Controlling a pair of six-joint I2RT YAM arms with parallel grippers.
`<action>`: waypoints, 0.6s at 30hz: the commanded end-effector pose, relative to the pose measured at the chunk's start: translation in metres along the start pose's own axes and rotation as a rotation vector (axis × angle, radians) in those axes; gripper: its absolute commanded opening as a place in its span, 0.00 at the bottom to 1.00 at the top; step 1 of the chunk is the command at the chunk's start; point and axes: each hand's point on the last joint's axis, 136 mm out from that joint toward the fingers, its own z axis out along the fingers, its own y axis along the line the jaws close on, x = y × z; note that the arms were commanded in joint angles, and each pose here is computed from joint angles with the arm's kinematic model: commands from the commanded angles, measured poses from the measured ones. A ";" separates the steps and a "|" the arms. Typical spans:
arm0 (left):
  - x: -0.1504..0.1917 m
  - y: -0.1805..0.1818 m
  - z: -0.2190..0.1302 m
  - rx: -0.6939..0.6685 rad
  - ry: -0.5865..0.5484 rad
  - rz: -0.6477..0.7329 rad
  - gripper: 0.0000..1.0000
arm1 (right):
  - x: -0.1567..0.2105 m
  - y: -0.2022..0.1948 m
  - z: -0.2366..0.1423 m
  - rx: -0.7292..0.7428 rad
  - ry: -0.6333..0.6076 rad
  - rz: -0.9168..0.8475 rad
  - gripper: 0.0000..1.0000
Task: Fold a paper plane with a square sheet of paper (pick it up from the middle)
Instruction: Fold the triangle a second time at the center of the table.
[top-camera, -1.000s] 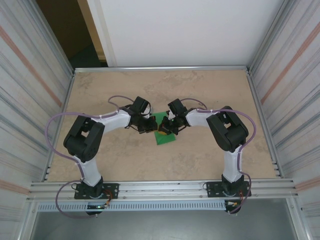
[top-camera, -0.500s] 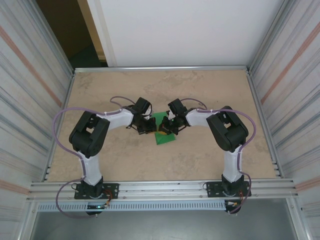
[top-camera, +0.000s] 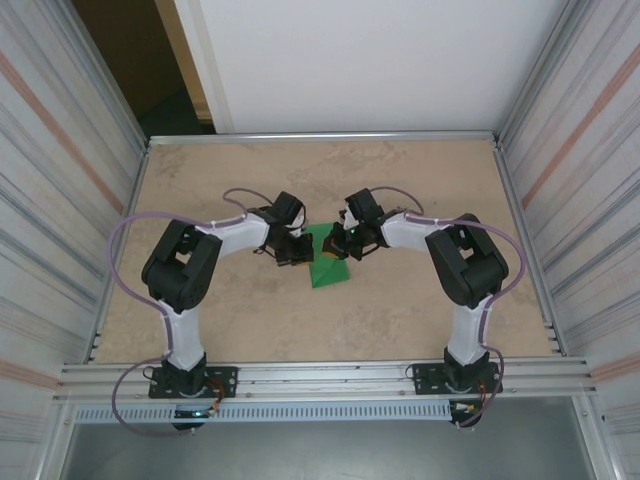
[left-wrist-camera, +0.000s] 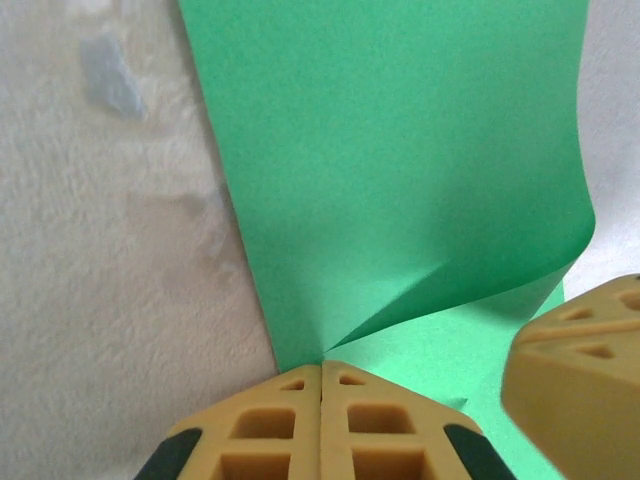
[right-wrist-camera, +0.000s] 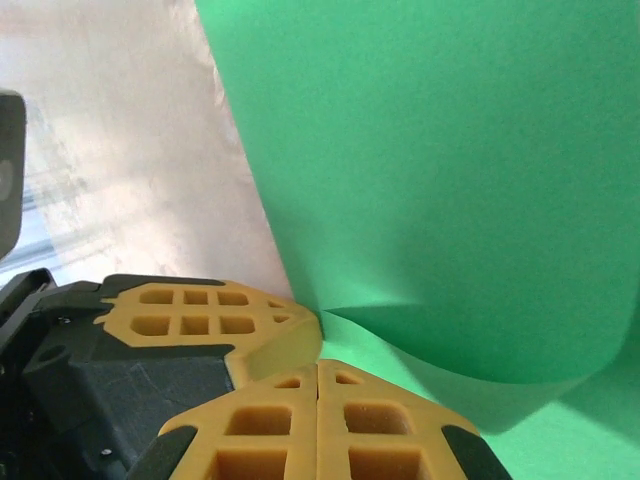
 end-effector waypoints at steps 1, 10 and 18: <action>-0.004 0.016 0.003 -0.048 0.017 0.035 0.00 | 0.004 -0.007 0.002 0.000 0.018 -0.040 0.00; -0.008 0.010 0.007 -0.028 0.049 0.095 0.00 | 0.008 -0.019 0.018 0.012 0.056 -0.043 0.00; -0.008 0.028 0.008 -0.081 0.076 0.052 0.00 | 0.010 -0.049 0.020 0.072 0.037 0.007 0.00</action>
